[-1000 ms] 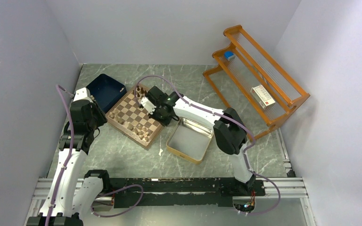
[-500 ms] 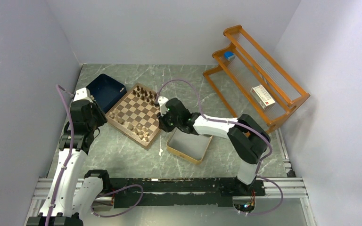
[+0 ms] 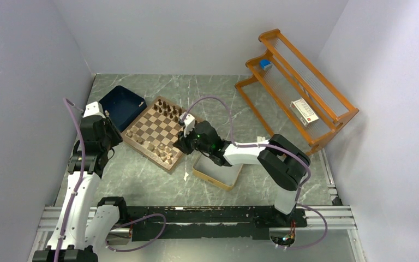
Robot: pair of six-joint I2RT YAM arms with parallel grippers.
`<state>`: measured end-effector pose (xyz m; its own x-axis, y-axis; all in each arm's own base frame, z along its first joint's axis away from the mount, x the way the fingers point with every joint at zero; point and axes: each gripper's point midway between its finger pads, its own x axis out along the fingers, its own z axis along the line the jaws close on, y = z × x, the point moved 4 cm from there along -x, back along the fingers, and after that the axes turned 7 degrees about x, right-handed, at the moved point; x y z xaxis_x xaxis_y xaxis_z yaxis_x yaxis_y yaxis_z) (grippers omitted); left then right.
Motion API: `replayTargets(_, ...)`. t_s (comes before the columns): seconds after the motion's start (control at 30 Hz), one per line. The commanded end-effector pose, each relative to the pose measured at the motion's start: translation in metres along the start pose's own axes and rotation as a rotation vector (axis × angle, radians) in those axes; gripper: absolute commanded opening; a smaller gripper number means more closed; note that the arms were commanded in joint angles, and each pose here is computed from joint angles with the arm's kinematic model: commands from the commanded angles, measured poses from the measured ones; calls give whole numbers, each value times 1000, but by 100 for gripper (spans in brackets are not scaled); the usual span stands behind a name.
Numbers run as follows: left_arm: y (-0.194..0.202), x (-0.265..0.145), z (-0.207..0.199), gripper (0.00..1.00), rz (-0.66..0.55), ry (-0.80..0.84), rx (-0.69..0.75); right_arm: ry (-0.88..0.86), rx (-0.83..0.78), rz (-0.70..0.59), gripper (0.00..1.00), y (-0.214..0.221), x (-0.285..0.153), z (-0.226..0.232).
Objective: Set up the chess pieces on the board
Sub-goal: Place the chess piece on the chessboard.
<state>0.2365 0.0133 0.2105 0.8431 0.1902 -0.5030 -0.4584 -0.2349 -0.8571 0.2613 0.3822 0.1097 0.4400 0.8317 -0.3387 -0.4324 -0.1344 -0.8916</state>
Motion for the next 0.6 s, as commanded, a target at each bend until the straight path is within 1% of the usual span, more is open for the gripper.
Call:
replayTargets(0.0, -14, -3, -1, 38, -40, 4, -22, -3, -4, -68, 17, -3, 9, 3)
replayTargets(0.17, -14, -3, 0, 38, -37, 1, -20, 26, -3, -53, 17, 9, 13, -1)
replayTargets(0.57, -14, -3, 1, 38, -38, 1, -23, 29, 6, -26, 19, 29, 22, 1)
